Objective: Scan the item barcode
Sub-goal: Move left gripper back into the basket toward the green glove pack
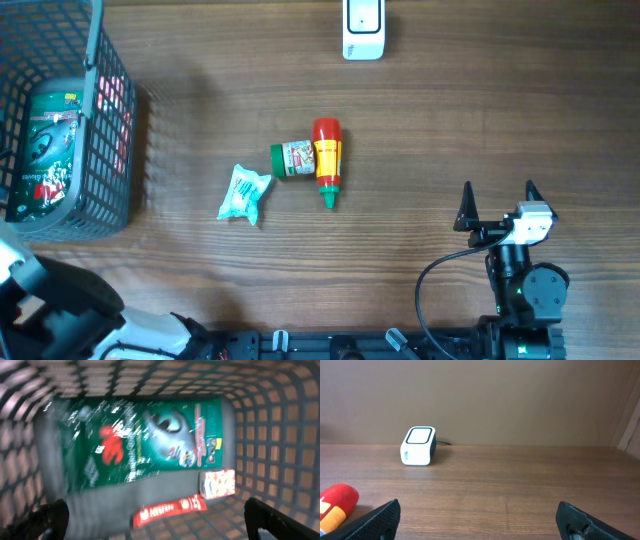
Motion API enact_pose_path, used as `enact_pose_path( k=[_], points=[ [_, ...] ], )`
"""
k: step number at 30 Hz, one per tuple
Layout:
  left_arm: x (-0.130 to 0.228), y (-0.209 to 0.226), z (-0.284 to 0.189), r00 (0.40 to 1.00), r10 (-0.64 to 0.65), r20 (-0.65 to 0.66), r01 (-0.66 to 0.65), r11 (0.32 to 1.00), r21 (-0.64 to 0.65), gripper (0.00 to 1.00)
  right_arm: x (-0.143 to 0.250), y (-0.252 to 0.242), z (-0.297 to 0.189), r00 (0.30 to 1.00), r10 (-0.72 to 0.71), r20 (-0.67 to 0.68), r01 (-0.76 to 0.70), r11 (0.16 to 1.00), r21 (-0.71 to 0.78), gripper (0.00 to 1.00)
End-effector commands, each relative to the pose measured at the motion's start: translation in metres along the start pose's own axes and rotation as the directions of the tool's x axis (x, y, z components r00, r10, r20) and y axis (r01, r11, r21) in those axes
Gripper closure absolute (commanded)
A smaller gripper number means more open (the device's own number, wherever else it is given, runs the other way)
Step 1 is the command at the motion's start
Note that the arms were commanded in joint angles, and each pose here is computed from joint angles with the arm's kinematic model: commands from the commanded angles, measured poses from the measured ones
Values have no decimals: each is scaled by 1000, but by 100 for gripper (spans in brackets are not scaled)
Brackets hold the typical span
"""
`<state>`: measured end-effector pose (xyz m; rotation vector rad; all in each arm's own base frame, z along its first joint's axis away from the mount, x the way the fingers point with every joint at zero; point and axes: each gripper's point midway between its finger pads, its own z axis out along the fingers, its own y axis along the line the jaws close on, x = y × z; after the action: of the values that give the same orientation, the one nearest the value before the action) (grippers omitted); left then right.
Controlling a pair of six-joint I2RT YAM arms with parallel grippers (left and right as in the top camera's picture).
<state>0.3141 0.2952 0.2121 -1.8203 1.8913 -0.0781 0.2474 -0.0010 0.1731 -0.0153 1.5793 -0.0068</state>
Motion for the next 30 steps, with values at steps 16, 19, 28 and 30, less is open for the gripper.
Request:
enact_pose_path(
  k=[16, 19, 28, 30],
  points=[
    [28, 17, 128, 762, 614, -206, -632, 774, -28, 0, -1, 4, 0, 1000, -12, 6, 12, 1000, -22, 0],
    [47, 9, 136, 654, 719, -238, -732, 680, 46, 0, -1, 4, 0, 1000, -12, 6, 12, 1000, -22, 0],
    [53, -14, 144, 509, 841, -182, -857, 514, -22, 0, -1, 4, 0, 1000, -12, 6, 12, 1000, -22, 0],
    [58, -14, 148, 481, 855, -194, -873, 488, -8, 0, -1, 4, 0, 1000, -12, 6, 12, 1000, -22, 0]
  ],
)
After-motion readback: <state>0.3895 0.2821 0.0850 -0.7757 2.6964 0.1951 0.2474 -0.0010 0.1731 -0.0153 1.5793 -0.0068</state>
